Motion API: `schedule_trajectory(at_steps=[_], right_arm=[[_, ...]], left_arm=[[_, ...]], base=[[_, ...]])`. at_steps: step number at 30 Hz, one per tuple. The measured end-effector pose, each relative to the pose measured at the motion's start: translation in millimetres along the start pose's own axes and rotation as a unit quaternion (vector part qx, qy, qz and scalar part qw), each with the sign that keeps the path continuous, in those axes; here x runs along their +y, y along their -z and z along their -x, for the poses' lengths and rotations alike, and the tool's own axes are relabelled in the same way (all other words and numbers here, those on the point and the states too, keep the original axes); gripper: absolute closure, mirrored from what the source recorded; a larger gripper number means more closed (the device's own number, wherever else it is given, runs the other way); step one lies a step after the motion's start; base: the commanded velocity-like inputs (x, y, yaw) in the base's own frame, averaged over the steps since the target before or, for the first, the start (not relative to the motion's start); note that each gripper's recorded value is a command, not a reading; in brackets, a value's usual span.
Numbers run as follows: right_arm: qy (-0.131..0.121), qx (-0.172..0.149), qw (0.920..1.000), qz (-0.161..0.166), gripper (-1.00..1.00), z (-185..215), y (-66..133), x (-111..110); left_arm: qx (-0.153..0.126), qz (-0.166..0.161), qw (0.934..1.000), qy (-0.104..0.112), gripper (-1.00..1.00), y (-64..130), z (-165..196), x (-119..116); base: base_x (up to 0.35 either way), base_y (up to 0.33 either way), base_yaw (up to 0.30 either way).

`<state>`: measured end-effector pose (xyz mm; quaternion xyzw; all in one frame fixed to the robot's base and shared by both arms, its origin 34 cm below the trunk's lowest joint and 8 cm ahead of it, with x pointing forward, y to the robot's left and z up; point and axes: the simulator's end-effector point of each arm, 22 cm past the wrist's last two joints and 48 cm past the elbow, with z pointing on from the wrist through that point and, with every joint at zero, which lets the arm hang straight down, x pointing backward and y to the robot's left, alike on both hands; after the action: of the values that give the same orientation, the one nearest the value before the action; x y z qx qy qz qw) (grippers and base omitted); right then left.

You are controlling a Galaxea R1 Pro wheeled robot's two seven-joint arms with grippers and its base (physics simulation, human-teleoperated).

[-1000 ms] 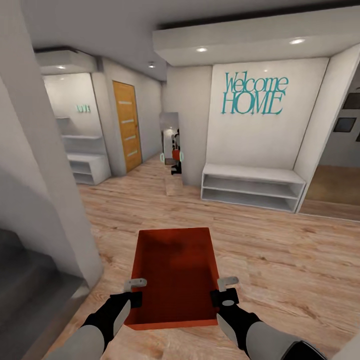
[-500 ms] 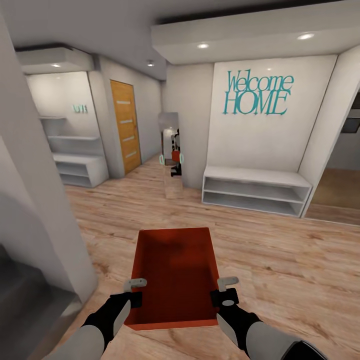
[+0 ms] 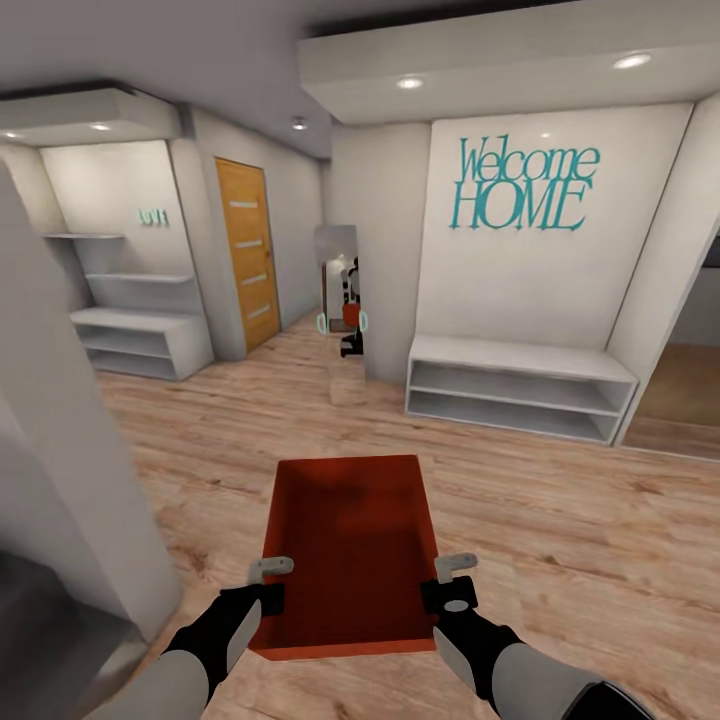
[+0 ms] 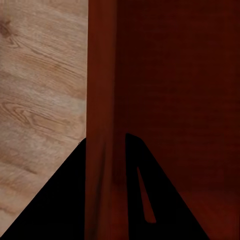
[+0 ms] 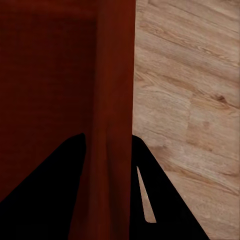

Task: Move the two storage containers from the living room to the garage. In the garage, place one container on the floor and stack the other container on top of it (either order is fine).

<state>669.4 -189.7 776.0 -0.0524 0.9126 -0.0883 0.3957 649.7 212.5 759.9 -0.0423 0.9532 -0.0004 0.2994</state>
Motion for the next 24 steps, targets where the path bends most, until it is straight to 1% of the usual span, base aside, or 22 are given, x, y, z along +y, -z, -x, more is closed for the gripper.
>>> schedule_trajectory(at_steps=[24], right_arm=[[0.0, 0.0, 1.0, 0.0, 1.0, 0.2, 0.0, 0.0]], left_arm=[[0.0, 0.0, 1.0, 0.0, 1.0, 0.1, 0.4, 0.0]], base=[[0.322, 0.0, 0.0]])
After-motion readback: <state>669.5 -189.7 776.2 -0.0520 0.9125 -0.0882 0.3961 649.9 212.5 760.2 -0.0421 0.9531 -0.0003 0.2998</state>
